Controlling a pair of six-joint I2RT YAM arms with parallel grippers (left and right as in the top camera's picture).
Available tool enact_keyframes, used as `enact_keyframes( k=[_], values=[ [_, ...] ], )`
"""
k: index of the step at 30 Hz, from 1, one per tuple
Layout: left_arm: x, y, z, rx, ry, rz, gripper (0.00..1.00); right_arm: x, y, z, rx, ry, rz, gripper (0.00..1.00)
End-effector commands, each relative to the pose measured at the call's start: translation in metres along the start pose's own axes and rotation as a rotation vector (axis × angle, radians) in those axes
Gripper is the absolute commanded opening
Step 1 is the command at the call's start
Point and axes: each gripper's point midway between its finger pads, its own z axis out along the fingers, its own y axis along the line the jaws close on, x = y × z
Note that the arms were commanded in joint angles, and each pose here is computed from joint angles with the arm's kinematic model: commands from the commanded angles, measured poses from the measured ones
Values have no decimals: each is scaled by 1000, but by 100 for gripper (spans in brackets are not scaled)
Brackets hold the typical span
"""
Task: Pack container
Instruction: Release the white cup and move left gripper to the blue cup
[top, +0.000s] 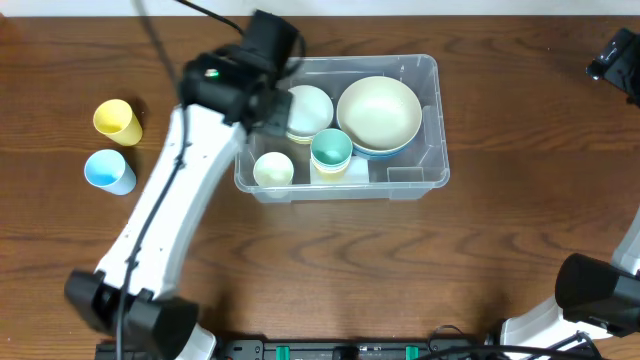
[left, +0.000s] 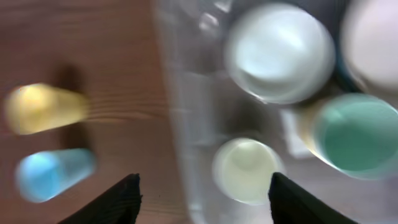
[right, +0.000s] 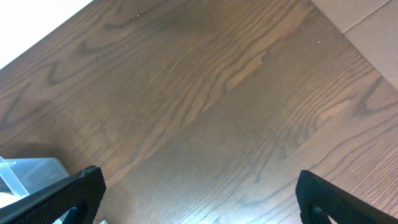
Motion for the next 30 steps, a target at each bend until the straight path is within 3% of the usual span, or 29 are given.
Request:
enact_keyframes(
  k=[1,6,15,20,30],
  values=[
    [-6,71,0,-220,-30,-180,68,-4,-4,-11,-2,-29,23,99],
    [16,144,24,-238,52,-512,69,-4,-4,-11,-2,-29,23,99],
    [91,204,81,-155,316,-779,69,-4,-4,-11,-3,-30,23,99],
    [123,208,115,-154,451,-815,69,-4,-4,-11,-2,-29,23,99],
    [143,200,169,-136,580,-773,69,-4,-4,-11,-2,-29,23,99]
  ],
)
